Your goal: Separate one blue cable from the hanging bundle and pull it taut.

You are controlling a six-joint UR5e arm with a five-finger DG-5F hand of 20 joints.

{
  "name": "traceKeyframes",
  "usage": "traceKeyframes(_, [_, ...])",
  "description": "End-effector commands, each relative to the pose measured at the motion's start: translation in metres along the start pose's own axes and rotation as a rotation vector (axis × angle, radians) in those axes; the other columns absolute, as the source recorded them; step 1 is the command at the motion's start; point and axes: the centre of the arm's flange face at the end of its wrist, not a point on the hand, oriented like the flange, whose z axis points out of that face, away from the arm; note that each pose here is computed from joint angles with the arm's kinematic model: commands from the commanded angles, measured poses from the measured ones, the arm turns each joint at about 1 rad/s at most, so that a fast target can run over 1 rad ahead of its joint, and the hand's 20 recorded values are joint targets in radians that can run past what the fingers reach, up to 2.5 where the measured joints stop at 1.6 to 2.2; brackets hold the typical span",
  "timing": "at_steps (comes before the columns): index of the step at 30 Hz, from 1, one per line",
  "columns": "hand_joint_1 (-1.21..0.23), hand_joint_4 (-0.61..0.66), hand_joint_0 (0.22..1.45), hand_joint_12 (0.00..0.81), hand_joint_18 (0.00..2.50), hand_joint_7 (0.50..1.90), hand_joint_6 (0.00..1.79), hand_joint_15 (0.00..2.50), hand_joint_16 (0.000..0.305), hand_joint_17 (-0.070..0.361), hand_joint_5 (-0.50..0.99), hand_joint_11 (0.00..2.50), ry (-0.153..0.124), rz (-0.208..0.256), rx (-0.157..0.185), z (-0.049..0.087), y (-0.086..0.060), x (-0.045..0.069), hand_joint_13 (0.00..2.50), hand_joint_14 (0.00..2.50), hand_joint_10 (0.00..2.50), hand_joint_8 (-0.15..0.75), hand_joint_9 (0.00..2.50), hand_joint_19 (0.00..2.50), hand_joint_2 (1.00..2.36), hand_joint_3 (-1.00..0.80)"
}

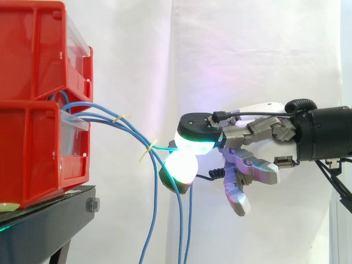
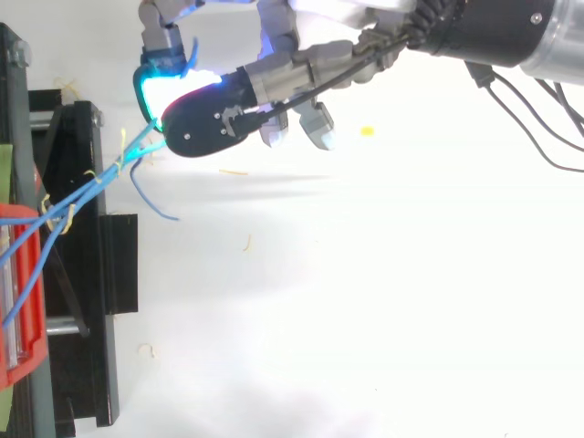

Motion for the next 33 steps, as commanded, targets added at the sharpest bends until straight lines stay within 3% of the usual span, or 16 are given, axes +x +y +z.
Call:
traceKeyframes(1, [-0.7, -0.02, 0.78, 0.218, 1.42, 1.25, 0.5, 0.37, 0.059, 0.133, 0.15, 0.32, 0.001, -0.001, 0.0, 0.0, 0.0, 0.0, 1.55, 0.01, 0.02, 0.034, 2.03, 0.5, 1.02, -0.29])
traceKeyframes(13, [-0.74, -0.05, 0.78, 0.219, 1.42, 1.25, 0.5, 0.38, 0.06, 0.135, 0.16, 0.32, 0.013, -0.005, -0.006, 0.0, 0.003, 0.005, 1.55, 0.02, 0.02, 0.072, 2.0, 0.5, 1.02, -0.22])
traceKeyframes(17, [-0.75, -0.05, 0.78, 0.217, 1.42, 1.25, 0.5, 0.39, 0.061, 0.137, 0.16, 0.33, 0.022, -0.068, -0.009, -0.002, 0.007, 0.004, 1.55, 0.02, 0.02, 0.074, 2.0, 0.5, 1.01, -0.21])
traceKeyframes(20, [-0.76, -0.05, 0.78, 0.218, 1.42, 1.25, 0.51, 0.39, 0.061, 0.137, 0.16, 0.34, 0.022, -0.163, -0.023, -0.007, 0.02, -0.004, 1.55, 0.02, 0.02, 0.074, 2.0, 0.49, 1.01, -0.2])
traceKeyframes(27, [-0.76, -0.06, 0.78, 0.218, 1.41, 1.26, 0.5, 0.39, 0.061, 0.137, 0.16, 0.34, 0.029, -0.23, -0.024, -0.015, 0.034, -0.012, 1.56, 0.02, 0.02, 0.08, 2.01, 0.49, 1.01, -0.2])
traceKeyframes(30, [-0.76, -0.07, 0.78, 0.218, 1.41, 1.27, 0.51, 0.39, 0.061, 0.137, 0.16, 0.34, 0.036, -0.247, -0.012, -0.016, 0.033, -0.013, 1.56, 0.02, 0.02, 0.083, 2.0, 0.5, 1.01, -0.2])
traceKeyframes(33, [-0.7, -0.04, 0.71, 0.212, 1.42, 1.29, 0.5, 0.39, 0.063, 0.143, 0.15, 0.34, 0.036, -0.247, -0.012, -0.016, 0.033, -0.013, 1.55, 0.02, 0.02, 0.072, 1.98, 0.46, 1.01, -0.33])
